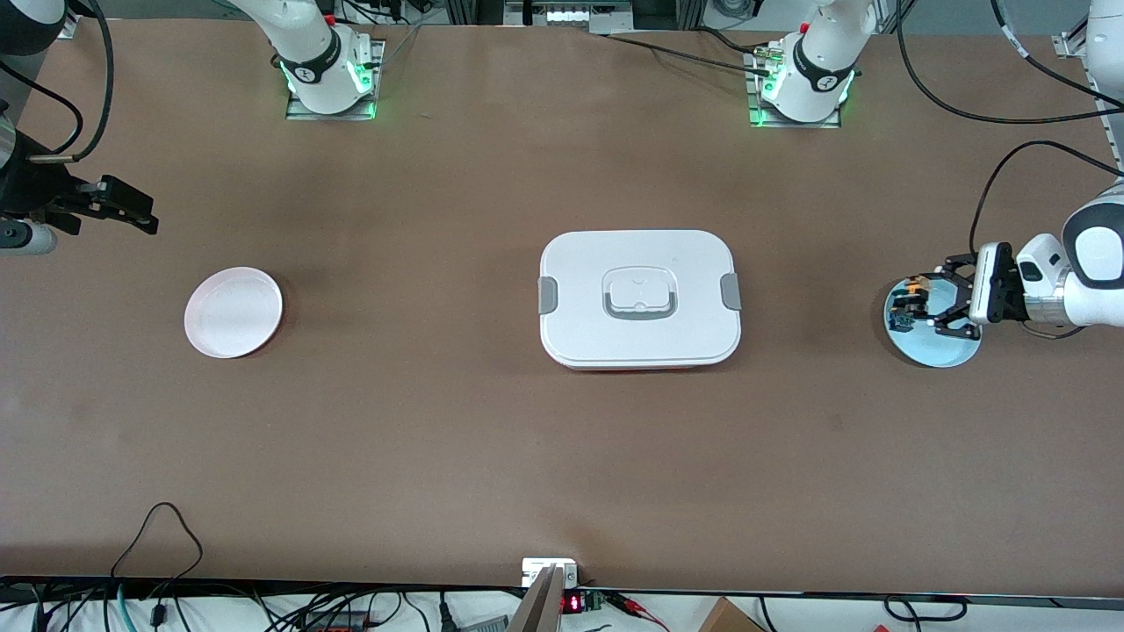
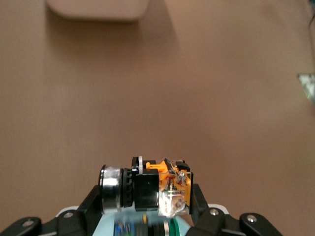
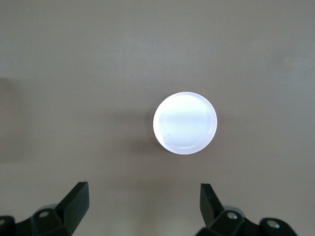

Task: Transfer orange switch to right arm and place
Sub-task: 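Lift the orange switch over the white box with the left gripper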

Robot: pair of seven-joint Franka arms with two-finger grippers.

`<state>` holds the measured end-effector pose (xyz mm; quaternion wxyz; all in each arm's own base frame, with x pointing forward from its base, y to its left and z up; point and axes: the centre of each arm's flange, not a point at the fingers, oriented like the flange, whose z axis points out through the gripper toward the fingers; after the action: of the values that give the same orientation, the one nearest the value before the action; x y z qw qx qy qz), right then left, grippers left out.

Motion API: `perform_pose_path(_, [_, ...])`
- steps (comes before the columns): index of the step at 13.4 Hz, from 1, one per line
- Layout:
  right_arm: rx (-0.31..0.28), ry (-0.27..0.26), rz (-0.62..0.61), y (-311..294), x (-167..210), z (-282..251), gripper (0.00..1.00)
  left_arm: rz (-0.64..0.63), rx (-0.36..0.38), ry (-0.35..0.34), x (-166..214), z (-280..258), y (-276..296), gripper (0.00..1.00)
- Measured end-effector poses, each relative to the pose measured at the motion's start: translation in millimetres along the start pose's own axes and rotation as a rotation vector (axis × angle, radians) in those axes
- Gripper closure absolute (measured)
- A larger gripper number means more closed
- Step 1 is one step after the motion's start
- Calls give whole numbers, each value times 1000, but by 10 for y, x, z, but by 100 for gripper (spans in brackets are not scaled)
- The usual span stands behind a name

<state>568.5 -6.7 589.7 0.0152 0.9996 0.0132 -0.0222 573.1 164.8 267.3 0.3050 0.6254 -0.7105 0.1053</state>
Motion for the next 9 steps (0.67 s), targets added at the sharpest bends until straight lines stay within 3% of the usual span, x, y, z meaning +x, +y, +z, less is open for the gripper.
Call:
perform_pose_path(4, [4, -4, 2, 18, -3, 6, 0, 39, -90, 286, 690, 10, -89, 26])
perform_pose_path(5, [35, -5, -4, 14, -2, 13, 0, 58, -103, 358, 894, 69, -137, 26])
perform_pose_path(7, [168, -13, -29, -60, -7, 29, 0, 75, -116, 497, 1353, 189, -266, 26])
perform_pose_path(9, [331, -40, -36, -224, -18, 61, 0, 64, -142, 564, 1796, 285, -397, 26])
